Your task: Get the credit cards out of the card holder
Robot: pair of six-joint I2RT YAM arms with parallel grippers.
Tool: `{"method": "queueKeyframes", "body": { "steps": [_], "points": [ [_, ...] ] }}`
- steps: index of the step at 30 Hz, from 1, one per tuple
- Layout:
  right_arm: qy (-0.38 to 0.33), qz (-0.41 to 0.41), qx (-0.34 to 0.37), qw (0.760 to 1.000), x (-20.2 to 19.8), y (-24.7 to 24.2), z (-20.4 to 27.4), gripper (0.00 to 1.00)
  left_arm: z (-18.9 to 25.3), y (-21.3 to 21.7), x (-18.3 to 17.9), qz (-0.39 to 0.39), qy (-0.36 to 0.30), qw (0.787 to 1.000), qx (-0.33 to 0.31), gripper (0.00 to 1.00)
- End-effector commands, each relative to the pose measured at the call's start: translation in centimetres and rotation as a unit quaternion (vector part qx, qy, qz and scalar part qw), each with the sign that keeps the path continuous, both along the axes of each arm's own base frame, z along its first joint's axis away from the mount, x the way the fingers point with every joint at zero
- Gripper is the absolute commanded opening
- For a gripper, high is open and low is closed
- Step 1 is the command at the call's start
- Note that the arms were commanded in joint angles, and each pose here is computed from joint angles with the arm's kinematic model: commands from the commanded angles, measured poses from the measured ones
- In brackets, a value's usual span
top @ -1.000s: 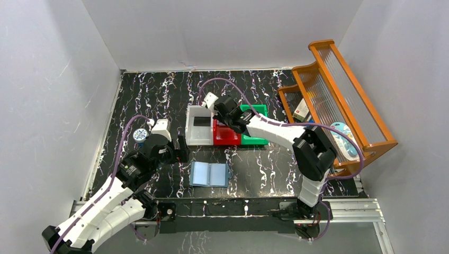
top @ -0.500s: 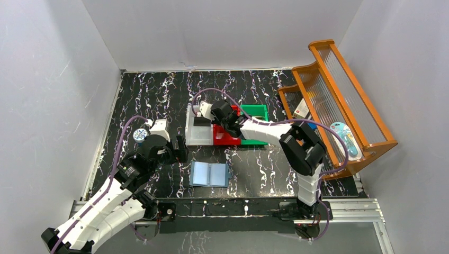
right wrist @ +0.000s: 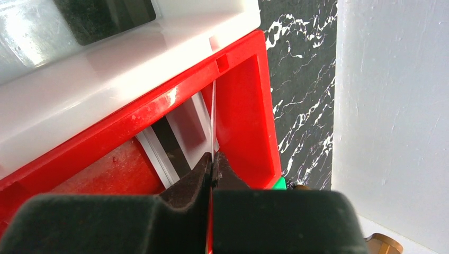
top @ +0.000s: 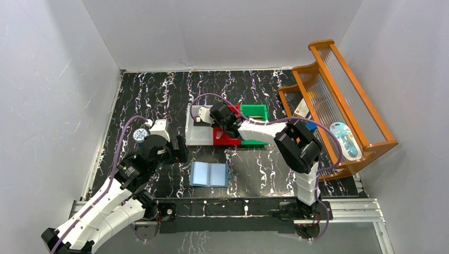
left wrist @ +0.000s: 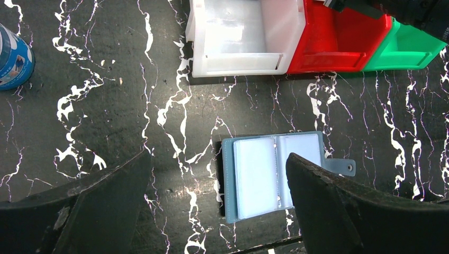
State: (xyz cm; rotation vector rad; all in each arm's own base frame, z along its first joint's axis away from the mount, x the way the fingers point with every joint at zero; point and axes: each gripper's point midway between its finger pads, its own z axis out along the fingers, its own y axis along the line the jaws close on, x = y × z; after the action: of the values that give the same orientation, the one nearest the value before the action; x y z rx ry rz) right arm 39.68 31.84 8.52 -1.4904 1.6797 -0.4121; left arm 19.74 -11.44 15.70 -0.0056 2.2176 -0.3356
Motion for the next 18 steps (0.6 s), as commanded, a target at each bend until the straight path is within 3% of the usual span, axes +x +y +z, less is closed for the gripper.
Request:
{"method": "queueKeyframes", "body": {
  "steps": [1,12,14,16,18],
  "points": [
    [-0.015,0.005,0.003,1.000,0.3,0.5,0.1,0.08,0.6,0.4,0.2,0.007,-0.010,1.000,0.005,0.98],
    [0.001,-0.011,-0.018,1.000,0.4,-0.2,-1.3,0.14,0.5,0.4,0.2,0.005,-0.009,1.000,0.005,0.98],
    [0.007,-0.011,-0.004,1.000,0.2,0.1,-0.9,0.22,0.5,0.4,0.2,0.005,-0.008,1.000,0.005,0.98],
    [0.013,-0.011,0.010,1.000,0.0,0.3,-0.4,0.36,0.5,0.4,0.2,0.005,-0.008,1.000,0.005,0.98],
    [0.016,-0.014,0.023,1.000,-0.2,0.5,0.2,0.41,0.5,0.3,0.2,0.004,-0.007,1.000,0.005,0.98]
  ]
}}
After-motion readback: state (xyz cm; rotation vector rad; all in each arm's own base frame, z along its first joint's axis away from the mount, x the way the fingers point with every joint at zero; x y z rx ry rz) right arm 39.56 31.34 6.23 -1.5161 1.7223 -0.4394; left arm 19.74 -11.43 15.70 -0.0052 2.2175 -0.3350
